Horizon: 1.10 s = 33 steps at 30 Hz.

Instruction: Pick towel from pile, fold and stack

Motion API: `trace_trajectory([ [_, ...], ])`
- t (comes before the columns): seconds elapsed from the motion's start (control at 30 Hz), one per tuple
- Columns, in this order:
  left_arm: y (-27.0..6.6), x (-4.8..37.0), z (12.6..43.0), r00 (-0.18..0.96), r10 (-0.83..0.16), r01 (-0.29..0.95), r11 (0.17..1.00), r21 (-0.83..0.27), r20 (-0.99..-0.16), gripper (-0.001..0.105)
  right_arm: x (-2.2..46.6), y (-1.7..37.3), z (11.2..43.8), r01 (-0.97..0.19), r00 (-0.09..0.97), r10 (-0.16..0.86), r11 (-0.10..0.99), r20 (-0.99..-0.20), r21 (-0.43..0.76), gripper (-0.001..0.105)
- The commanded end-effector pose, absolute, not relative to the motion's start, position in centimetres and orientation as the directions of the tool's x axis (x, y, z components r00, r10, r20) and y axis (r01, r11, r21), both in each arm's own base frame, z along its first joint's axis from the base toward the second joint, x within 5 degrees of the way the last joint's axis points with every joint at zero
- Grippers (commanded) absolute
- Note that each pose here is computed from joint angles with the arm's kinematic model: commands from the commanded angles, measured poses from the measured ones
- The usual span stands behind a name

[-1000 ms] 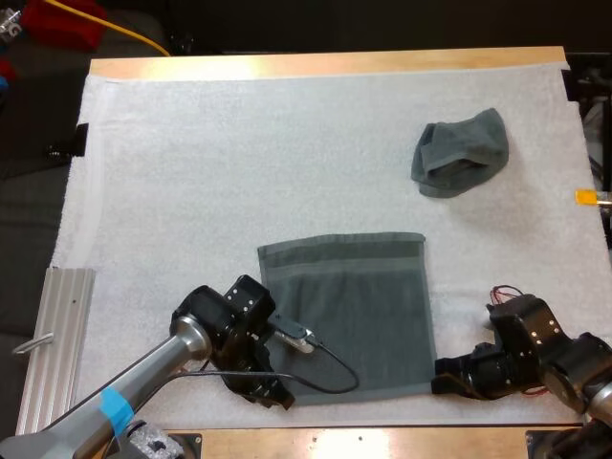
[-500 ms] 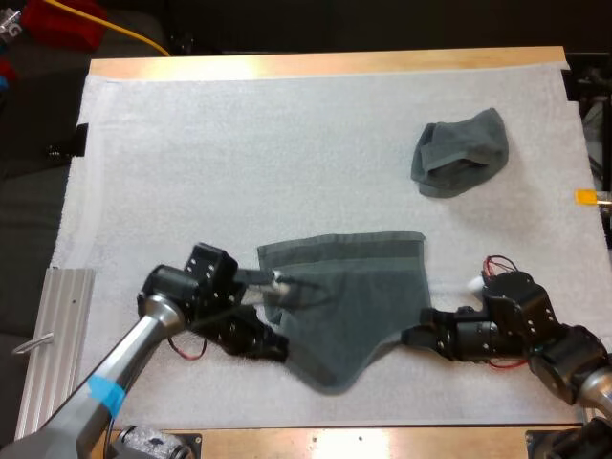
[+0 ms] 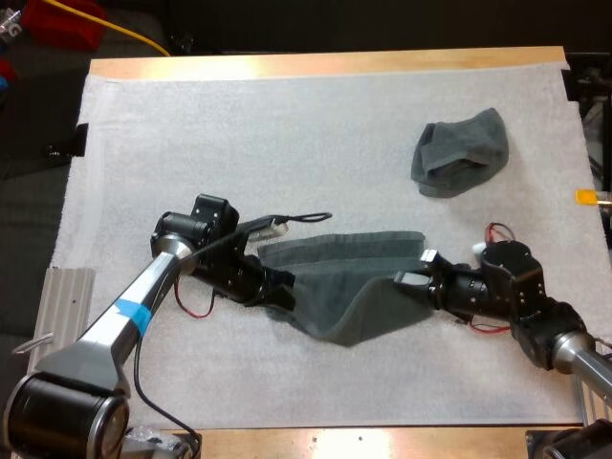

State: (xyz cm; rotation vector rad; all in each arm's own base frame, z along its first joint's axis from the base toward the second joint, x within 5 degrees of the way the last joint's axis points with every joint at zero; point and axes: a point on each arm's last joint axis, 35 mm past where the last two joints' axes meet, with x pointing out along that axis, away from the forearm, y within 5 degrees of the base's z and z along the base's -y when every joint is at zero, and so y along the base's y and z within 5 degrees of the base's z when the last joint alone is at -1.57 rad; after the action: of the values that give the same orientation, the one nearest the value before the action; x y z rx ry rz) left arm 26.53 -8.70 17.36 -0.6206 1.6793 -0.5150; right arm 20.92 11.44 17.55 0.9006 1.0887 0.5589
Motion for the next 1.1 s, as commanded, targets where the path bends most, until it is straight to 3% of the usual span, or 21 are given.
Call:
trace_trajectory([
  [0.0,-8.9,27.1,17.7,-0.131,-0.661,-0.128,0.750,-0.649,-0.738,0.004,21.3,11.3,17.8,0.026,0.402,0.770,0.531,-0.495,0.847,0.001],
  [0.1,-9.1,29.3,17.8,-0.103,-0.635,-0.174,0.769,-0.615,-0.766,0.004,22.5,9.9,17.3,0.064,0.469,0.730,0.533,-0.497,0.844,0.001],
  [0.3,-6.7,29.9,17.3,-0.037,-0.448,-0.210,0.877,-0.432,-0.893,0.004,23.3,9.8,16.1,0.091,0.508,0.691,0.552,-0.515,0.829,0.001],
  [0.43,-6.7,30.1,17.3,-0.013,-0.425,-0.192,0.889,-0.415,-0.905,0.005,23.6,9.7,16.2,0.092,0.546,0.660,0.566,-0.517,0.820,0.001],
  [0.7,-6.8,30.9,17.4,0.055,-0.433,-0.160,0.885,-0.436,-0.899,0.018,23.7,9.5,16.2,0.111,0.584,0.614,0.587,-0.531,0.802,0.001],
  [0.8,-6.8,31.0,17.4,0.060,-0.434,-0.158,0.885,-0.438,-0.899,0.036,23.9,9.6,16.5,0.083,0.603,0.620,0.578,-0.503,0.812,0.002],
  [0.83,-6.8,31.0,17.4,0.061,-0.435,-0.155,0.885,-0.439,-0.899,0.052,24.1,9.7,16.9,0.054,0.621,0.625,0.568,-0.473,0.821,0.006],
  [0.9,-6.8,30.9,17.4,0.057,-0.440,-0.136,0.886,-0.443,-0.896,0.071,24.4,9.8,17.4,0.007,0.647,0.633,0.552,-0.425,0.833,0.019],
  [0.97,-6.9,30.8,17.4,0.047,-0.446,-0.120,0.886,-0.448,-0.894,0.070,24.5,9.8,17.7,-0.012,0.656,0.637,0.546,-0.405,0.838,0.028],
  [1.0,-6.8,30.7,17.4,0.042,-0.445,-0.106,0.888,-0.447,-0.894,0.069,24.6,9.9,17.9,-0.031,0.663,0.641,0.539,-0.386,0.842,0.039],
  [1.07,-6.8,30.6,17.8,0.043,-0.446,-0.076,0.891,-0.448,-0.894,0.069,24.6,9.9,17.9,-0.037,0.665,0.643,0.537,-0.380,0.843,0.043],
])
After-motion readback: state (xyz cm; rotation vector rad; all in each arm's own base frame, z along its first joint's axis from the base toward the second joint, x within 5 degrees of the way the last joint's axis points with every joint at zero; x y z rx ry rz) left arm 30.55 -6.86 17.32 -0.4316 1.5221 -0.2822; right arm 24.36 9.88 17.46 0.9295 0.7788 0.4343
